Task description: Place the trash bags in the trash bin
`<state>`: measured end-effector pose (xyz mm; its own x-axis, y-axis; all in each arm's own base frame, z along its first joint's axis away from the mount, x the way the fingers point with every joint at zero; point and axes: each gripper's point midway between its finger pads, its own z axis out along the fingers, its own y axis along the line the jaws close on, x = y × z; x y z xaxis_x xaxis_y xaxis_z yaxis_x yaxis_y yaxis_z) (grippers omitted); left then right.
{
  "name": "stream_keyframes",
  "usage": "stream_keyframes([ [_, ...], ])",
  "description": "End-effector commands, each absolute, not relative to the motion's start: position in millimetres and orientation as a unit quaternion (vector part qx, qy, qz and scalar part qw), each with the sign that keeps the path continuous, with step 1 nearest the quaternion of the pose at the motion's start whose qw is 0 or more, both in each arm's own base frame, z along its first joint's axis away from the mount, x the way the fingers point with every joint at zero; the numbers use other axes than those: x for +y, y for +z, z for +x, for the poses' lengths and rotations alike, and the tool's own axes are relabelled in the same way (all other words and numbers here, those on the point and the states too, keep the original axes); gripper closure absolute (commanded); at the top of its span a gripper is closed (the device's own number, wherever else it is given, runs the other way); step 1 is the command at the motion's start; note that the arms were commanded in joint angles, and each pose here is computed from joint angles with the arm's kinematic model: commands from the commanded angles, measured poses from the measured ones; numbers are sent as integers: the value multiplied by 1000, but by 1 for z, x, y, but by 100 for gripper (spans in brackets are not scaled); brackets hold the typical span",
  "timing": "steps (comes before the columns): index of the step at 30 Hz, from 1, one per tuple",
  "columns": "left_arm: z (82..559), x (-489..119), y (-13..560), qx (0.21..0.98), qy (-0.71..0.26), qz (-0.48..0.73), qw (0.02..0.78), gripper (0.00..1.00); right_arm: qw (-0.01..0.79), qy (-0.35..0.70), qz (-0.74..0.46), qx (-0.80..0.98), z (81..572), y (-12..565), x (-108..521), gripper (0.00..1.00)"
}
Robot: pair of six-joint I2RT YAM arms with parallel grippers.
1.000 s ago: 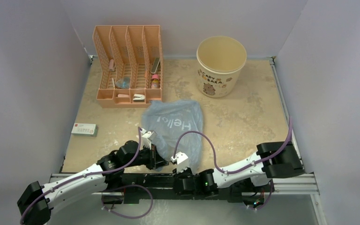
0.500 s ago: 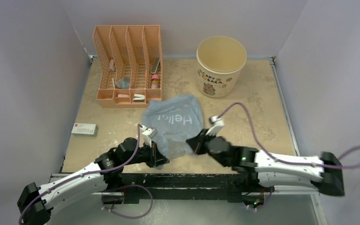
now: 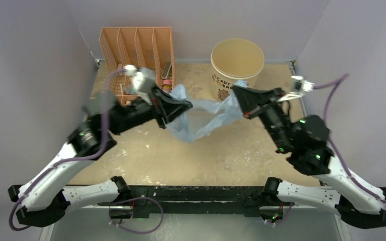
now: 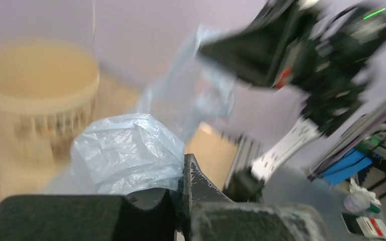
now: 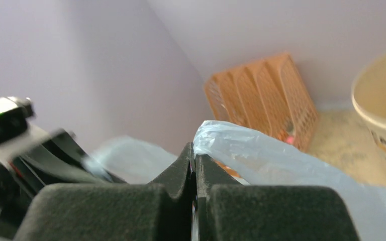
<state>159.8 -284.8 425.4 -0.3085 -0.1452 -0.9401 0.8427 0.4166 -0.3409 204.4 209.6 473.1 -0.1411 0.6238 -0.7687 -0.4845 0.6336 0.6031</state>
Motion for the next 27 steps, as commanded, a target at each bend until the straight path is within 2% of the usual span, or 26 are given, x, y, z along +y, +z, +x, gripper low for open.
stream_keyframes([
  [1,89,-255,515,460,-515,397,605,100,714,471,-22,518,155,522,166,100],
  [2,78,-249,505,448,-523,404,602,100,705,462,-9,537,160,493,167,100],
  [4,78,-256,426,490,-536,405,556,100,663,445,29,601,176,412,178,100],
  [8,79,-265,241,651,-552,337,398,100,530,382,108,749,192,243,200,100],
  [9,79,-265,212,674,-553,315,376,100,518,364,114,766,193,223,201,100],
  [11,86,-265,192,691,-548,283,378,100,520,348,112,772,198,215,205,100],
  [13,105,-264,207,697,-517,270,416,100,540,352,89,759,205,238,215,100],
  [15,121,-266,245,687,-489,287,455,100,569,343,78,743,215,274,220,100],
  [18,148,-268,333,655,-437,309,533,100,634,309,64,706,232,346,215,100],
  [21,146,-255,454,566,-424,329,626,100,690,324,55,645,228,443,199,100],
  [23,120,-238,519,485,-438,352,671,100,715,364,41,595,210,495,185,100],
  [25,94,-224,538,429,-452,376,686,100,729,399,15,556,191,510,177,100],
  [27,84,-225,505,428,-467,392,667,100,723,411,5,555,185,477,177,100],
])
